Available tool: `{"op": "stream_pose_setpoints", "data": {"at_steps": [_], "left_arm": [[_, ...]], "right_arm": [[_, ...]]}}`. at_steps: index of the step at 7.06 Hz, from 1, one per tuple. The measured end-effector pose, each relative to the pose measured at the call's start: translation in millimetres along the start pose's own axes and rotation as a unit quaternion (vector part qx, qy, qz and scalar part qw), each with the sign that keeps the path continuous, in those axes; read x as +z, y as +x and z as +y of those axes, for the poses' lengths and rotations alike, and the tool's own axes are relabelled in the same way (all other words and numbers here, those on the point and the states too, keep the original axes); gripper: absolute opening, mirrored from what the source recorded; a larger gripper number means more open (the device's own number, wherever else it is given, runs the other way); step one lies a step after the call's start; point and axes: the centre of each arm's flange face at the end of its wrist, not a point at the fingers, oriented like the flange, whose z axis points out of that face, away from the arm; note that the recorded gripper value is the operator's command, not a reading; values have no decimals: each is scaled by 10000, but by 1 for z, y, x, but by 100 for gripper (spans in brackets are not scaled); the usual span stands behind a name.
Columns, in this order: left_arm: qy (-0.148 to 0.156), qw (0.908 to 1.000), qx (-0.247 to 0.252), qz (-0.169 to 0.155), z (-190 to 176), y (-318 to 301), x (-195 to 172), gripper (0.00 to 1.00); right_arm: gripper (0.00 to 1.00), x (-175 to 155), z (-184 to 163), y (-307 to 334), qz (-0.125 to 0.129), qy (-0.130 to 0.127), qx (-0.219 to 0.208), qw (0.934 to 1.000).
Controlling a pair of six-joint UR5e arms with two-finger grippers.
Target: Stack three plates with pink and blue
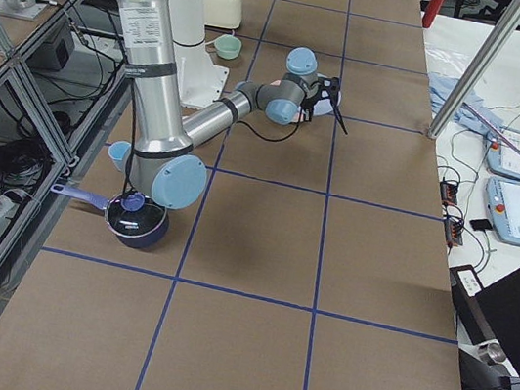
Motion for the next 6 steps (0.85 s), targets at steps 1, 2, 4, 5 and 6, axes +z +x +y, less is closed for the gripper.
{"op": "stream_pose_setpoints", "data": {"at_steps": [1,2,4,5,6], "left_arm": [[-1,10000,-2,4,0,0,0,100],[-1,10000,-1,8,0,1,0,100],[2,10000,2,10,0,1,-1,100],[5,10000,3,11,0,1,-1,100],[4,10000,0,11,0,1,0,100]], "right_arm": [[0,19,22,-30,194,-42,-36,9998],[0,31,41,-44,298,-101,-90,9995],[99,44,58,-50,393,-166,-153,9990],[100,49,60,-49,439,-167,-156,9988],[100,54,60,-48,492,-143,-152,9986]]}}
